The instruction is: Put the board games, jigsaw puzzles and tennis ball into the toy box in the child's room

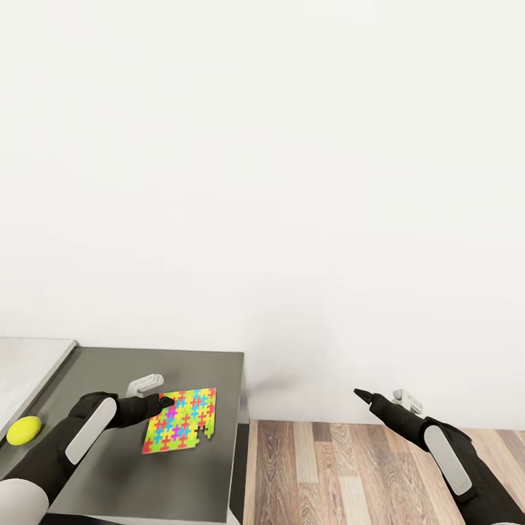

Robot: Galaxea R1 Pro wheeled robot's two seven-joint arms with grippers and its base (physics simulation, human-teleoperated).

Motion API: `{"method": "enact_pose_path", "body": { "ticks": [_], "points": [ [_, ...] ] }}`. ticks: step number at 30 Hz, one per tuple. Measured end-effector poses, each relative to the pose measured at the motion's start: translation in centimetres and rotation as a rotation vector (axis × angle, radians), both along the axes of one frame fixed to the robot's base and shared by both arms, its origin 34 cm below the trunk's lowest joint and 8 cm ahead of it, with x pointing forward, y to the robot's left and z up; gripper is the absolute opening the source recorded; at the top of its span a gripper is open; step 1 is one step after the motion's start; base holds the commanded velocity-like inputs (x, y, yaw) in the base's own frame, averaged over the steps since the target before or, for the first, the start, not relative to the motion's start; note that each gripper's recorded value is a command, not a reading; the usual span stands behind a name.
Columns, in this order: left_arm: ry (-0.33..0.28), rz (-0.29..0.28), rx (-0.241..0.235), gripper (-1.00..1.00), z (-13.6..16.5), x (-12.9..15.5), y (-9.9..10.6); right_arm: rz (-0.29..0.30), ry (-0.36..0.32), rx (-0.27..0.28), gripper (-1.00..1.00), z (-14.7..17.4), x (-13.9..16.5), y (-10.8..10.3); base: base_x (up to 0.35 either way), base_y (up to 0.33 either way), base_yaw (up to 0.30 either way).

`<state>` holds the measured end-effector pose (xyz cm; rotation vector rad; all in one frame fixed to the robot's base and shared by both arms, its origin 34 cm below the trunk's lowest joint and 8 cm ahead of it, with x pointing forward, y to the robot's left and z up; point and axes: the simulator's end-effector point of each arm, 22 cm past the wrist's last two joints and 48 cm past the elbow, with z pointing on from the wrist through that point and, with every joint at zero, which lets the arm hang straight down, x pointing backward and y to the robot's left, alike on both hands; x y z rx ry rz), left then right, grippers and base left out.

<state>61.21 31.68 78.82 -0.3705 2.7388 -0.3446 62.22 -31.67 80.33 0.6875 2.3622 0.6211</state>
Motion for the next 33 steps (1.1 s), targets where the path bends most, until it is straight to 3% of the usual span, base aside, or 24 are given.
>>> {"method": "enact_pose_path", "body": {
  "ticks": [33],
  "points": [
    [0.05,-0.001,-0.001,1.0,-2.5,-1.1,-0.1,0.002,0.051,0.003,1.0,-2.6,-1.1,0.3,0.002,0.0,0.0]
  ]
}}
